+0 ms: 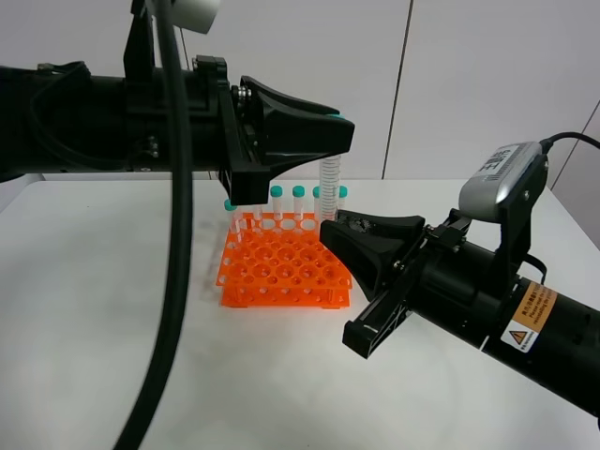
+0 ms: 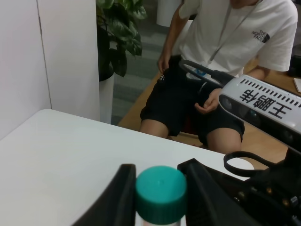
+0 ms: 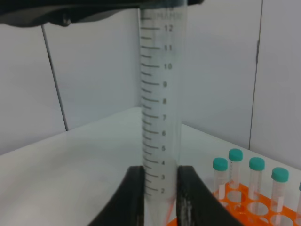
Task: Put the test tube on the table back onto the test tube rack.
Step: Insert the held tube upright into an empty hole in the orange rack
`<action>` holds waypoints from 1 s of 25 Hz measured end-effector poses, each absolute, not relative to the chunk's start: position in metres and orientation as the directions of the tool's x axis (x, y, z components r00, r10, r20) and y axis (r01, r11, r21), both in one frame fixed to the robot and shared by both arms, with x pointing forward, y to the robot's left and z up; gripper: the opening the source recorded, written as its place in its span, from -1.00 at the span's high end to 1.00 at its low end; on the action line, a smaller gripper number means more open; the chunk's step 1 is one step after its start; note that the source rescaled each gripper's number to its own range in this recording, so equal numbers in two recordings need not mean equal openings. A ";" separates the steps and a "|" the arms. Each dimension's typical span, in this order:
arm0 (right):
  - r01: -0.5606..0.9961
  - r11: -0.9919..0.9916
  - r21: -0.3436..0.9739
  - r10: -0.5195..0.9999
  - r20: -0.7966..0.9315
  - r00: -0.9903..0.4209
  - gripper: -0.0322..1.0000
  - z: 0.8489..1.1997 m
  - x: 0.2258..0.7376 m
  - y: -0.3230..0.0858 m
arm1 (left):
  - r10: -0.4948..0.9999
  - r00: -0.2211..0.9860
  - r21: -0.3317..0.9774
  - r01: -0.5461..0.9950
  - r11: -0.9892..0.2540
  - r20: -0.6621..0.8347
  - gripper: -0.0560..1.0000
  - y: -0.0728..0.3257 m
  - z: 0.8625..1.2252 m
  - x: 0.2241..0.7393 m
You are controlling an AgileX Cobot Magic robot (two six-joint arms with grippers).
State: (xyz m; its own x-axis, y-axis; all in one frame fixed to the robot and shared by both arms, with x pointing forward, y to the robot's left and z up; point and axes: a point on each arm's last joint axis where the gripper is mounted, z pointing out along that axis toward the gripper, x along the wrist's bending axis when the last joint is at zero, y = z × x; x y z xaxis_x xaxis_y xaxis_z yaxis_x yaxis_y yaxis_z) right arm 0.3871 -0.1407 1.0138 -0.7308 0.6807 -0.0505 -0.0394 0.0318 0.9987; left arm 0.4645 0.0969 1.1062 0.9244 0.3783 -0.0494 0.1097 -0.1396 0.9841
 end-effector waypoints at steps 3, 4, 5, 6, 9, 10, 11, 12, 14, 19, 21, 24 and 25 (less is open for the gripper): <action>-0.044 0.036 0.998 0.680 -0.057 -0.731 0.92 1.014 0.387 -0.141 | 0.378 0.924 0.984 0.110 -0.140 -0.049 0.89 0.097 1.106 0.464; -0.046 0.038 0.998 0.680 -0.059 -0.730 0.85 1.014 0.387 -0.141 | 0.378 0.924 0.984 0.110 -0.140 -0.049 0.89 0.097 1.106 0.464; -0.048 0.038 0.998 0.680 -0.061 -0.730 0.67 1.014 0.387 -0.141 | 0.378 0.924 0.984 0.110 -0.140 -0.049 0.89 0.097 1.106 0.464; -0.050 0.039 0.998 0.680 -0.063 -0.731 0.39 1.014 0.387 -0.141 | 0.378 0.924 0.984 0.110 -0.140 -0.049 0.89 0.097 1.106 0.464; -0.052 0.038 0.998 0.681 -0.064 -0.730 -0.25 1.014 0.387 -0.141 | 0.380 0.924 0.984 0.110 -0.140 -0.049 0.89 0.097 1.106 0.465; -0.051 0.036 0.998 0.682 -0.062 -0.729 -0.54 1.014 0.387 -0.141 | 0.380 0.924 0.984 0.109 -0.141 -0.048 0.89 0.097 1.106 0.465; -0.047 0.034 0.998 0.685 -0.058 -0.726 -0.73 1.014 0.388 -0.141 | 0.380 0.924 0.984 0.109 -0.141 -0.048 0.89 0.097 1.106 0.465; -0.044 0.030 0.999 0.689 -0.053 -0.723 -0.84 1.014 0.388 -0.141 | 0.380 0.924 0.984 0.109 -0.141 -0.048 0.89 0.097 1.106 0.465; -0.037 0.025 0.999 0.703 -0.044 -0.710 -0.94 1.014 0.389 -0.143 | 0.380 0.924 0.984 0.107 -0.142 -0.046 0.89 0.097 1.106 0.465; -0.002 0.055 0.999 0.759 -0.043 -0.650 -1.00 1.011 0.394 -0.148 | 0.380 0.924 0.984 0.106 -0.143 -0.044 0.89 0.097 1.106 0.465; 0.032 0.054 0.998 0.777 -0.022 -0.629 -1.00 1.008 0.396 -0.150 | 0.387 0.921 0.984 0.105 -0.145 -0.041 0.89 0.097 1.106 0.465; 0.083 0.091 0.992 0.783 -0.020 -0.621 -1.00 1.003 0.396 -0.151 | 0.405 0.914 0.983 0.107 -0.150 -0.038 0.89 0.098 1.105 0.467; 0.101 0.104 0.989 0.783 -0.019 -0.622 -1.00 1.001 0.396 -0.151 | 0.412 0.910 0.982 0.108 -0.152 -0.036 0.89 0.098 1.105 0.468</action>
State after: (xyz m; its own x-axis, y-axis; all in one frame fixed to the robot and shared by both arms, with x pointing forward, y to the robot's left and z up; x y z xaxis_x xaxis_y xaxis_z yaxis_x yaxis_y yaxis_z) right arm 0.3959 -0.1513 1.0006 -0.6223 0.7825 -0.0189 0.1008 0.1041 0.9895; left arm 0.4676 0.0985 1.1050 0.9103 0.4125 -0.0364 0.1083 -0.1524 0.9824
